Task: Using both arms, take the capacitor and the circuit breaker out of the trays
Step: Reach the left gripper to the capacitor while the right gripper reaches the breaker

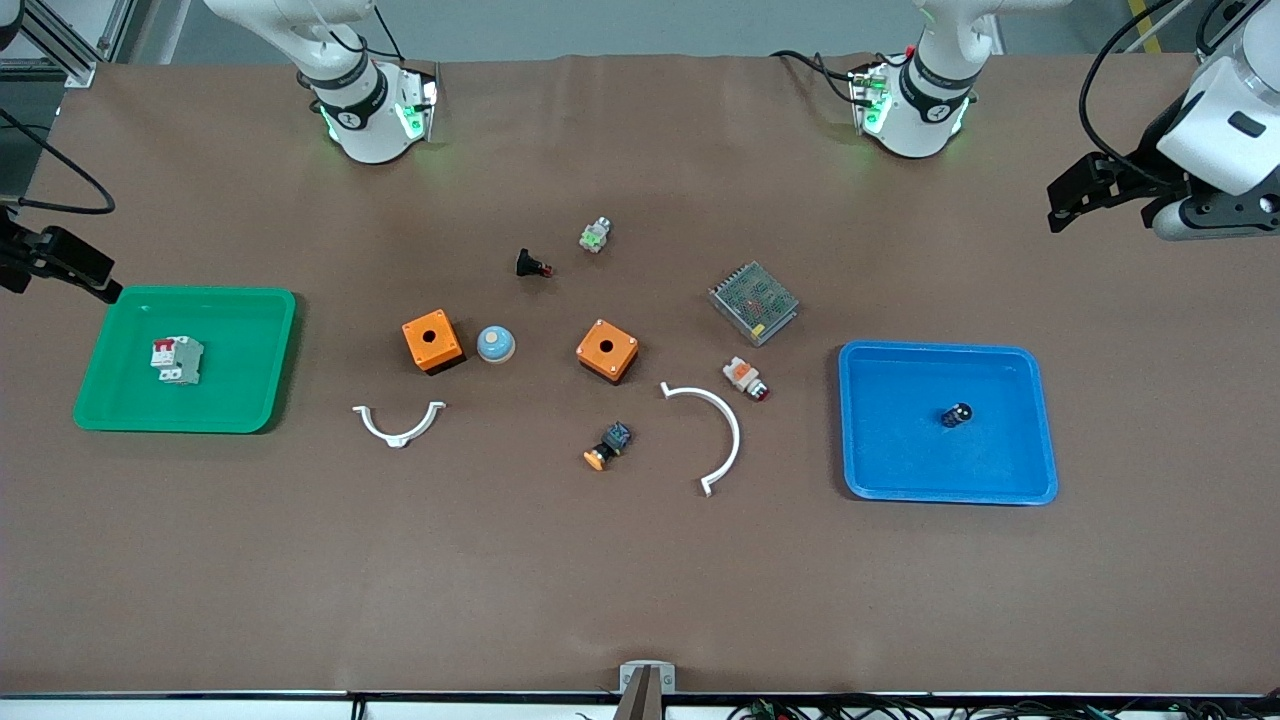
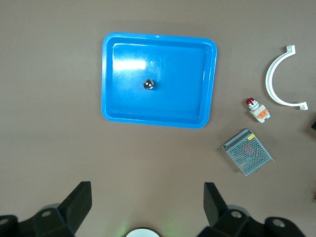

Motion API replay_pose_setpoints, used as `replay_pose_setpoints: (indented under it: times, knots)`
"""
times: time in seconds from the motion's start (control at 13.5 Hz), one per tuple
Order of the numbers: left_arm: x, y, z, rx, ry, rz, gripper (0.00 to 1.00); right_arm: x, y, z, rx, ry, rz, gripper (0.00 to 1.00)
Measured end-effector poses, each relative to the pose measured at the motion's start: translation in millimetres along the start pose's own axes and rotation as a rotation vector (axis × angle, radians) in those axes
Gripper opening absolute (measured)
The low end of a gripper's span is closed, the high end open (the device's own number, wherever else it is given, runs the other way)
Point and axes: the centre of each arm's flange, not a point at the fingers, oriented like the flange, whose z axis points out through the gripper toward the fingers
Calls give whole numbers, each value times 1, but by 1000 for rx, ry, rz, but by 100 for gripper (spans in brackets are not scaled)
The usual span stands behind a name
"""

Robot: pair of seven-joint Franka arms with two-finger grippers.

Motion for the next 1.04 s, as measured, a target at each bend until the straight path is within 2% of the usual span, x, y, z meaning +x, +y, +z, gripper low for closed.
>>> replay_pose_setpoints:
  times: [0.22, 0.37, 0.59, 0.74, 0.89, 1.04]
  knots:
    - [2, 0, 2, 1, -5, 0, 100, 0, 0, 0, 0, 0, 0, 100]
    - [12, -4, 13, 35, -20, 27, 100, 0, 0, -1, 0, 2, 0, 100]
    - [49, -14, 63, 48, -69, 42, 100, 1, 1, -7, 1, 14, 3, 100]
    - [84, -33, 118, 33, -79, 17, 100, 6, 0, 3, -1, -6, -1, 100]
    - [109, -42, 179, 18, -87, 13, 100, 10, -1, 20, -6, -50, -10, 100]
    - [122, -37, 247, 5, -85, 23, 100, 10, 9, 49, -43, -169, -8, 100]
